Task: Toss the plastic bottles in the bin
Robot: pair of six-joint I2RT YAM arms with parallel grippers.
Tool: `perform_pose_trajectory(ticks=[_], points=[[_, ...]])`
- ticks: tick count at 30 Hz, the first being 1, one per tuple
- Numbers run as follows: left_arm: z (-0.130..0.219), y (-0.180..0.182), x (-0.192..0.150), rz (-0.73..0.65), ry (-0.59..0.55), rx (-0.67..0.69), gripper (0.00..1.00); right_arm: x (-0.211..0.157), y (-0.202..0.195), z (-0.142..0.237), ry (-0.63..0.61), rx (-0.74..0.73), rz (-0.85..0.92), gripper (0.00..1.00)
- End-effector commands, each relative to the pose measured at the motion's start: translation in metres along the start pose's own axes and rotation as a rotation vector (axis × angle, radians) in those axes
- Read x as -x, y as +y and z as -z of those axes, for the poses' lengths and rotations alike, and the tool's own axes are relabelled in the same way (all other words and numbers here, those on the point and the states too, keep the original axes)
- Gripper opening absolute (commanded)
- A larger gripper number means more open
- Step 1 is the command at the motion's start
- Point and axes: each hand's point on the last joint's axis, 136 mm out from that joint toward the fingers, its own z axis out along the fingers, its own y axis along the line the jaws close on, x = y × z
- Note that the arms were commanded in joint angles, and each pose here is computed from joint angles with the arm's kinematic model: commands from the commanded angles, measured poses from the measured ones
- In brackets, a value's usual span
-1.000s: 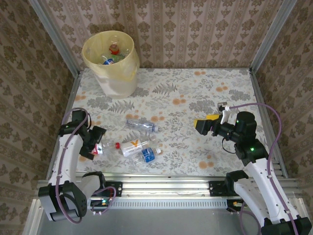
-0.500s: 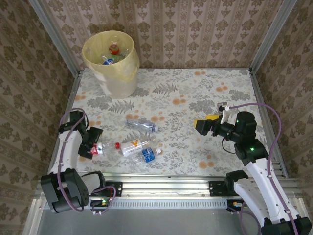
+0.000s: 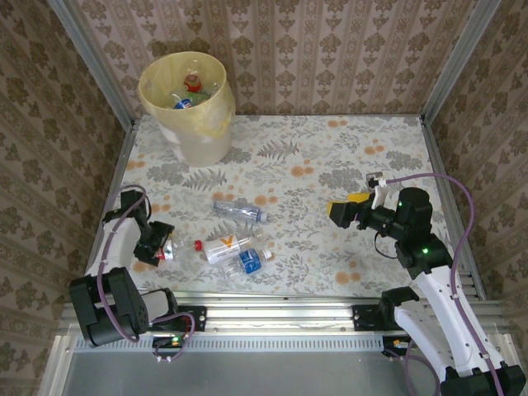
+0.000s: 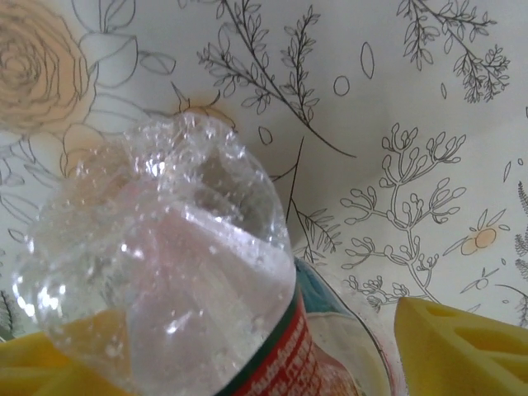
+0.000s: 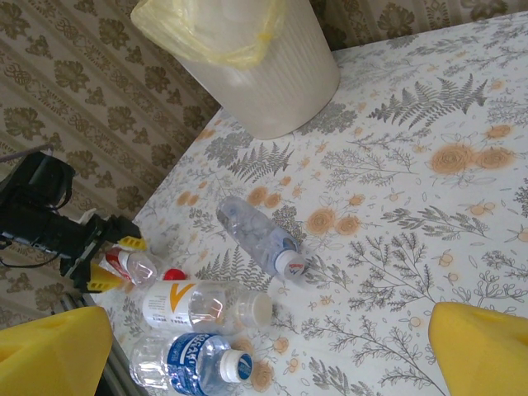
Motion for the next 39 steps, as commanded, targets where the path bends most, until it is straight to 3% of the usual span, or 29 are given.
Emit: perform_pose_trajectory(ticks=[1,18,28,34,39], points=[[-0.003,-0.001,0.002,-0.017,-0.001,-0.016,0.69,0.010,0.004,0.003,-0.019,-0.012,0.024,1.00],[0.004,-0.012,0.004,-0.089,0.001,-0.076,0.11,0.010,0.002,0.004,-0.020,-0.026,0.022,1.00],[0.051,-0.029,0.018,-0.143,-0.137,-0.174,0.08,0.011,0.001,0.003,-0.020,-0.029,0.025,1.00],[0.122,-0.055,0.035,-0.247,-0.356,-0.309,0.07,0.012,0.001,0.002,-0.020,-0.029,0.027,1.00],[0.190,-0.091,0.039,-0.413,-0.548,-0.447,0.09,0.013,0.003,0.004,-0.016,-0.027,0.030,1.00]])
